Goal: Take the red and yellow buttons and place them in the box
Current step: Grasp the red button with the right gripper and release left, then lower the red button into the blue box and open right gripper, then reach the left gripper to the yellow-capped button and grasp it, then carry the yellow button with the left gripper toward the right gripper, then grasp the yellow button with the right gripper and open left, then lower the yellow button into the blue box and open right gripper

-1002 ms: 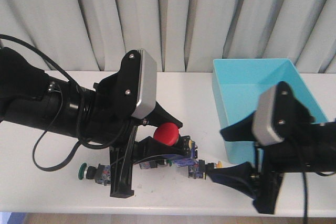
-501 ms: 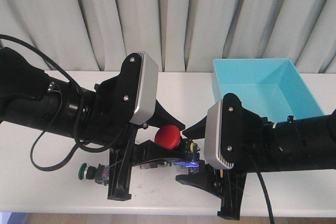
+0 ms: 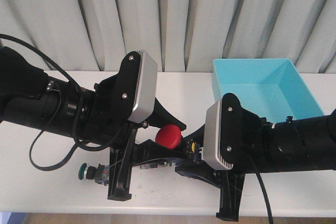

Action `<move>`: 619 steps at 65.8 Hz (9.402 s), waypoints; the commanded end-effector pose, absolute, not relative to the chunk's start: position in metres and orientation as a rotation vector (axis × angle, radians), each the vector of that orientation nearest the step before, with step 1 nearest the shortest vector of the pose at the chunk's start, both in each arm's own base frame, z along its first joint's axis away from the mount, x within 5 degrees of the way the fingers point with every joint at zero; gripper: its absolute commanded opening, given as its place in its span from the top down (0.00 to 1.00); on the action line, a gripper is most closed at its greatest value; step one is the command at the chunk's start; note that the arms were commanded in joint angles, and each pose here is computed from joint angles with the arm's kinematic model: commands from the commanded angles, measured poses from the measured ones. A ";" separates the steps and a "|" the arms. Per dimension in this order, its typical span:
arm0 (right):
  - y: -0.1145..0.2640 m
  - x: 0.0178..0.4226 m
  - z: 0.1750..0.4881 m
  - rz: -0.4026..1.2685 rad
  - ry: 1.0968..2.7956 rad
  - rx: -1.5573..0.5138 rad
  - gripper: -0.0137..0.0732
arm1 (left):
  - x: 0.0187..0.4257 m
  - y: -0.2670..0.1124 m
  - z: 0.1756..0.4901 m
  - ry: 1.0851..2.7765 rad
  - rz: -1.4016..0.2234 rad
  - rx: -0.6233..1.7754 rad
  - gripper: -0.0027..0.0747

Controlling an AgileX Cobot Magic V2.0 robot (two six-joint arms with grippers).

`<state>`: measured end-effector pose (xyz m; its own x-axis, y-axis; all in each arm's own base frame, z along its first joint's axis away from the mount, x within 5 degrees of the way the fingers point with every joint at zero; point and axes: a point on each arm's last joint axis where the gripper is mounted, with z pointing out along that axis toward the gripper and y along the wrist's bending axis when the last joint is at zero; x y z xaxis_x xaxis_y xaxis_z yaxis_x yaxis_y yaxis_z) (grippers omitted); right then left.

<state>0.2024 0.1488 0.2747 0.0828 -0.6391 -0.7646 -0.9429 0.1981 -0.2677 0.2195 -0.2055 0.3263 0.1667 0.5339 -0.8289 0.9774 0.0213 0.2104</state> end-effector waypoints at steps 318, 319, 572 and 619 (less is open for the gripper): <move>0.080 0.182 0.327 0.170 2.335 -0.561 0.39 | 0.415 -0.163 0.195 2.604 -0.063 0.349 0.77; 0.080 0.182 0.327 0.171 2.334 -0.561 0.39 | 0.414 -0.163 0.199 2.599 -0.059 0.365 0.77; 0.127 0.207 0.312 0.233 1.748 -1.425 0.57 | 0.256 -0.171 0.298 1.651 -0.658 1.410 0.23; 0.009 0.358 0.276 0.017 2.584 -0.235 0.56 | 0.275 -0.153 0.288 1.860 -0.354 1.275 0.23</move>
<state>0.3361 0.0107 0.2622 -0.8714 -0.1727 -0.4592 -0.1829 0.9829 -0.0224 0.2746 -0.1538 0.2691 -0.1461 0.6801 -0.7185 0.8909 0.4061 0.2033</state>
